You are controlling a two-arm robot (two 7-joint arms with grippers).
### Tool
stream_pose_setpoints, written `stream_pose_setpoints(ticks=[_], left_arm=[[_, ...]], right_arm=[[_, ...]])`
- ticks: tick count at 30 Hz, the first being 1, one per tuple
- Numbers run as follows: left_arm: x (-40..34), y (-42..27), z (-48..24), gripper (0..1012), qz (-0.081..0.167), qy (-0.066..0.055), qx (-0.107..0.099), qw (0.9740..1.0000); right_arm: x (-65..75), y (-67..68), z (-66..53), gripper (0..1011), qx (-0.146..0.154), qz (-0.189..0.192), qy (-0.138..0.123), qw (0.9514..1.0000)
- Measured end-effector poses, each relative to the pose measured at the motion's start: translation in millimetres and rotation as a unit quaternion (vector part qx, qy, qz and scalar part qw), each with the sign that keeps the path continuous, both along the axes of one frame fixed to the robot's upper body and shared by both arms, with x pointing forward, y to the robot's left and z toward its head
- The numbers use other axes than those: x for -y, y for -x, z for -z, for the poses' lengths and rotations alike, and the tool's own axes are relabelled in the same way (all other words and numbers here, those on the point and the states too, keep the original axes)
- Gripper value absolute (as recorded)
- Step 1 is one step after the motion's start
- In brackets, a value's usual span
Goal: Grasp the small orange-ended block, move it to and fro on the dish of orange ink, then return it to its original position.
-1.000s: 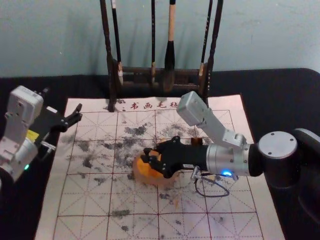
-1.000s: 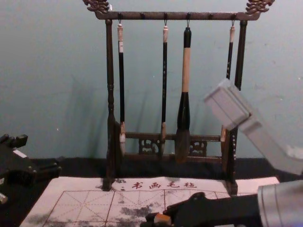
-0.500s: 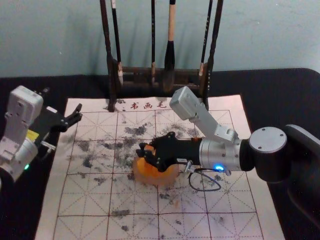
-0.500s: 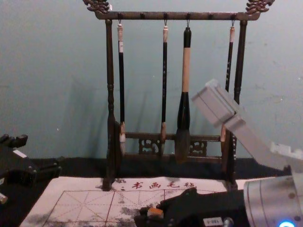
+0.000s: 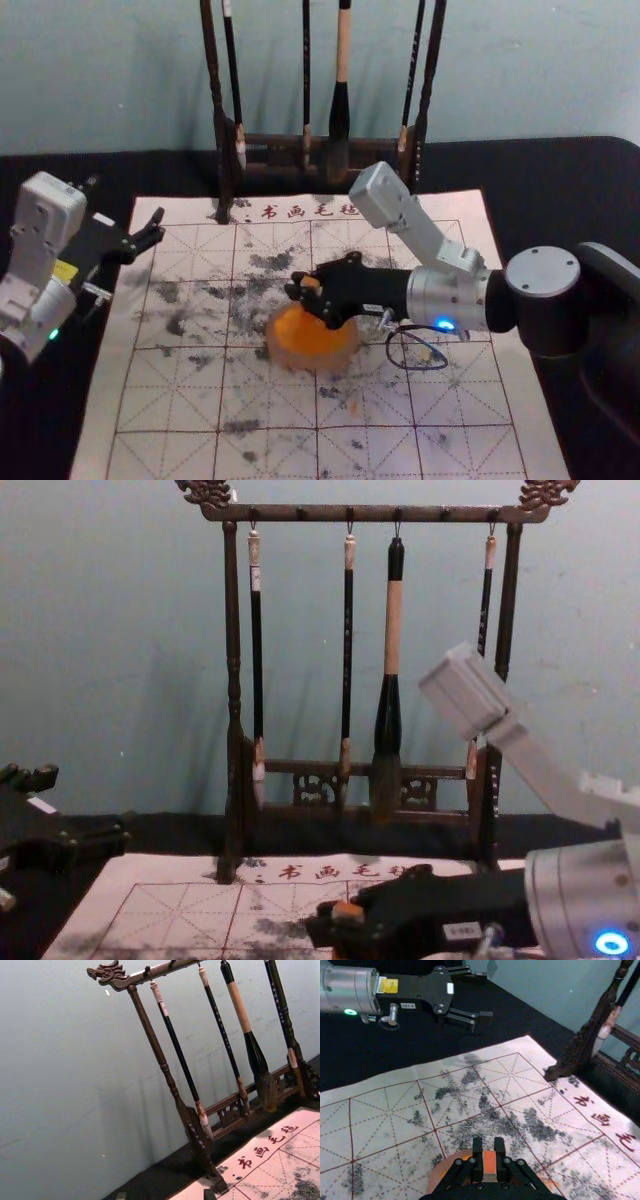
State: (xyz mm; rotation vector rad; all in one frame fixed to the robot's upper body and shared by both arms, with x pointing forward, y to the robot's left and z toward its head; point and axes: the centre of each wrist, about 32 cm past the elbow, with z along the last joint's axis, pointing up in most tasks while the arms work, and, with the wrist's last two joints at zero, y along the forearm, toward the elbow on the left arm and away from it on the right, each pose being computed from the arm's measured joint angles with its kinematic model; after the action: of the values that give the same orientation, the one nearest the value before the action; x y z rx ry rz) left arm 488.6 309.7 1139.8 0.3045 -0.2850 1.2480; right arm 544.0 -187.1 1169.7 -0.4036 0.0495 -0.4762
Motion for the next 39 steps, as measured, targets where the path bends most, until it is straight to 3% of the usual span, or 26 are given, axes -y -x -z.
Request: stream_pose_setpoints(ticks=[22, 39], left_arm=[[0.0, 0.0, 0.0, 1001, 0.000, 0.000, 0.000, 1.0000], [0.0, 0.0, 0.0, 1001, 0.000, 0.000, 0.000, 1.0000]], right_arm=[[21.0, 15.8, -2.7, 111, 0.005, -0.007, 0.003, 1.0000], [8.8, 22.4, -2.0, 111, -0.002, -0.033, -0.007, 0.9994]])
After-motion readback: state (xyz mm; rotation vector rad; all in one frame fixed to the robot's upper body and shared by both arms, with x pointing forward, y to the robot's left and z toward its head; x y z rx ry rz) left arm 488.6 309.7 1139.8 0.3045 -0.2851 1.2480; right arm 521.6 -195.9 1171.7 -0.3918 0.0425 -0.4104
